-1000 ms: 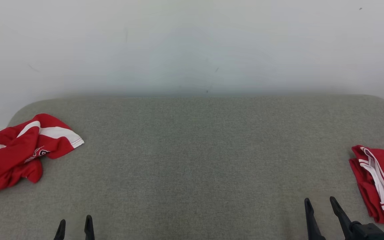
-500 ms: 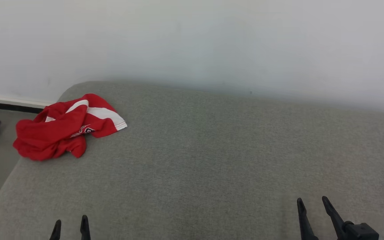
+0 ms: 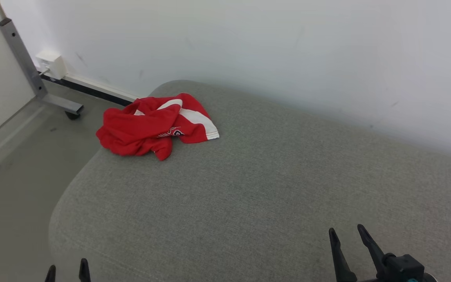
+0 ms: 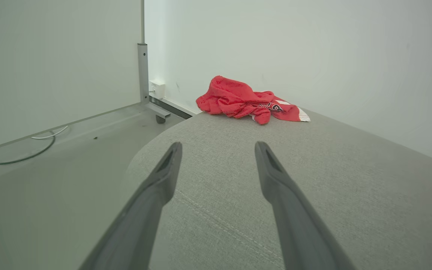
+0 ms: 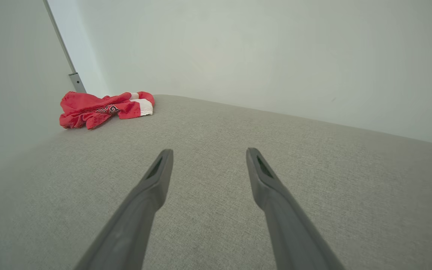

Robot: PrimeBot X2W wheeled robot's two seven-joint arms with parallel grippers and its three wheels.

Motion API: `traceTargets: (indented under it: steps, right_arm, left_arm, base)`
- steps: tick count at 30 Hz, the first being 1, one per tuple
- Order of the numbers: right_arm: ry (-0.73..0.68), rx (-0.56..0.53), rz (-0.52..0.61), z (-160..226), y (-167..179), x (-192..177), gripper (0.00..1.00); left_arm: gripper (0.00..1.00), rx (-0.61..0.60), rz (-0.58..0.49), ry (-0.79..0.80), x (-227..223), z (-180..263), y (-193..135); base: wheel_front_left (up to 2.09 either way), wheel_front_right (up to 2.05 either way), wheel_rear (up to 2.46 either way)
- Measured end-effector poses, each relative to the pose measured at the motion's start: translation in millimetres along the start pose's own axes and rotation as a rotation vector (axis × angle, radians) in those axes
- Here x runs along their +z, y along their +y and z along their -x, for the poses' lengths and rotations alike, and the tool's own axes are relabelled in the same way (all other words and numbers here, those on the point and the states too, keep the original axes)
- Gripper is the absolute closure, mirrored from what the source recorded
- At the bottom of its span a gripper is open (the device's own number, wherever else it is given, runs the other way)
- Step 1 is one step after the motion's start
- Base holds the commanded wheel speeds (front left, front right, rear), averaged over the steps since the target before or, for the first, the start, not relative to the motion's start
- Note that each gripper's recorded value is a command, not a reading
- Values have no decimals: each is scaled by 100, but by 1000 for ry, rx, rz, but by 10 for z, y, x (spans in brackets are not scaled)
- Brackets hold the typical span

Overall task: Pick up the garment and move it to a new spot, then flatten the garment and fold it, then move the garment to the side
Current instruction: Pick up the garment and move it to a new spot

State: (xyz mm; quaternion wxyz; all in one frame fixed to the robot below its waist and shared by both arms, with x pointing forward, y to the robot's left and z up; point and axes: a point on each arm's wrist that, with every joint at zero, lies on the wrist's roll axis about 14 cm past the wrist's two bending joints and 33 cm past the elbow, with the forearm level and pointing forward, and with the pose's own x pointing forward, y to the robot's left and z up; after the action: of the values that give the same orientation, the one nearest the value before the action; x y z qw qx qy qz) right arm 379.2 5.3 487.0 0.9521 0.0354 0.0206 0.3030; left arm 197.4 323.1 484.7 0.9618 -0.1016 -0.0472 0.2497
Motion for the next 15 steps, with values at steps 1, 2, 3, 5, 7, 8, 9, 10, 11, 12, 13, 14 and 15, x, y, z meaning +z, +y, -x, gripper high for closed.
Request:
traceTargets:
  steps: [1, 2, 3, 5, 7, 8, 9, 10, 11, 12, 13, 14, 15]
  right_arm:
    - [1, 23, -1, -46, 69, 2, 0]
    - [-1, 42, 1, -95, 123, 11, 0]
    - [0, 61, 3, -137, 173, 15, 0]
    - [8, 95, 6, -209, 255, -4, 0]
    - [18, 122, 6, -265, 312, -36, 0]
    - [21, 133, 7, -291, 333, -46, 0]
    - [24, 143, 7, -315, 352, -55, 0]
    - [27, 153, 7, -337, 372, -67, 0]
    - [30, 160, 4, -353, 389, -79, 0]
    - [34, 168, 2, -367, 406, -92, 0]
    - [37, 175, 3, -379, 422, -102, 0]
    - [38, 179, 2, -391, 429, -108, 0]
    - [41, 182, -2, -399, 432, -115, 0]
  left_arm:
    - [0, 24, -3, -10, 36, 26, 76]
    - [0, 44, -5, -19, 65, 51, 134]
    - [0, 64, -6, -25, 85, 77, 187]
    - [0, 97, -7, -22, 87, 137, 270]
    - [0, 121, -11, -15, 77, 185, 326]
    - [0, 129, -12, -14, 81, 194, 341]
    - [0, 139, -13, -14, 85, 206, 363]
    - [0, 147, -16, -11, 81, 221, 381]
    - [0, 155, -19, -8, 79, 238, 402]
    - [0, 162, -21, -7, 82, 251, 420]
    - [0, 167, -24, -8, 88, 256, 432]
    - [0, 170, -25, -9, 93, 258, 438]
    - [0, 172, -25, -8, 94, 259, 440]
  base:
    - [0, 0, 0]
    - [0, 0, 0]
    - [0, 0, 0]
    - [0, 0, 0]
    - [0, 0, 0]
    - [0, 0, 0]
    - [0, 0, 0]
    - [0, 0, 0]
    - [0, 0, 0]
    - [0, 0, 0]
    - [0, 0, 0]
    - [0, 0, 0]
    - [0, 0, 0]
